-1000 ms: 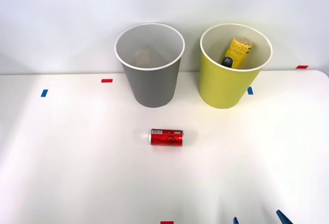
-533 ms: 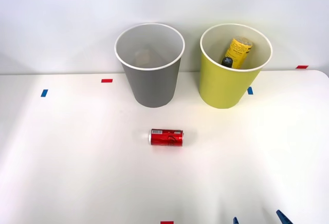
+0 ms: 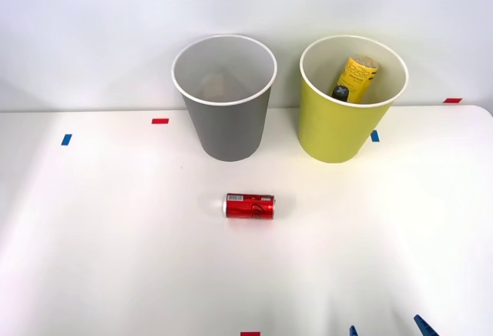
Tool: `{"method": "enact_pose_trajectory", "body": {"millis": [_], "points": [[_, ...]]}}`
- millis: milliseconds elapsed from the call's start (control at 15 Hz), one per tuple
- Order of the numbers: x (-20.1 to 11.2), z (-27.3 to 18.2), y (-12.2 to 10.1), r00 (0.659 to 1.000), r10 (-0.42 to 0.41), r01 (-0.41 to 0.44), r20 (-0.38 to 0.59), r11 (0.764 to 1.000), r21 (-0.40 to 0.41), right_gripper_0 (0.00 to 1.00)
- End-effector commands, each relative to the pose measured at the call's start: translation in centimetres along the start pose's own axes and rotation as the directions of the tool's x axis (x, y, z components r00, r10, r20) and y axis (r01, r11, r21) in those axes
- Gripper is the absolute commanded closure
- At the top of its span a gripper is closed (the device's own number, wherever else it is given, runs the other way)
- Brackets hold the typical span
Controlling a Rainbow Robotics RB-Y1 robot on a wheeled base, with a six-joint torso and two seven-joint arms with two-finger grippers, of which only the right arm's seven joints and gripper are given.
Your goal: Put cans in the gray bin, plastic bottles in the light green bin
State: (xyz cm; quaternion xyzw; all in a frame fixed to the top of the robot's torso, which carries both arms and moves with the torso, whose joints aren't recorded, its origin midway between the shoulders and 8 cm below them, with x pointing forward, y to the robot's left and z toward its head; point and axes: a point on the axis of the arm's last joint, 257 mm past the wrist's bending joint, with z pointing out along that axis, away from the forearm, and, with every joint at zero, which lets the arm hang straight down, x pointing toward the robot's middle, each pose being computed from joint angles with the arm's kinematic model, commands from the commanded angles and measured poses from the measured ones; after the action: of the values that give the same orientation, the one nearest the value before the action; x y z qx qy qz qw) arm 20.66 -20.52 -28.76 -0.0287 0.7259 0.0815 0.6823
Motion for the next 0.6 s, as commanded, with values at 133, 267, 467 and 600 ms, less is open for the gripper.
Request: {"method": "enact_pose_trajectory", "body": {"millis": [133,267,467,600], "points": [[0.00,0.00,0.00,1.000,0.000,0.000,0.000,1.000,0.000,0.00],[0.00,0.00,0.00,1.000,0.000,0.000,0.000,1.000,0.000,0.00],[0.00,0.00,0.00,1.000,0.000,0.000,0.000,1.000,0.000,0.00],[0.00,0.00,0.00,1.000,0.000,0.000,0.000,1.000,0.000,0.00]]}}
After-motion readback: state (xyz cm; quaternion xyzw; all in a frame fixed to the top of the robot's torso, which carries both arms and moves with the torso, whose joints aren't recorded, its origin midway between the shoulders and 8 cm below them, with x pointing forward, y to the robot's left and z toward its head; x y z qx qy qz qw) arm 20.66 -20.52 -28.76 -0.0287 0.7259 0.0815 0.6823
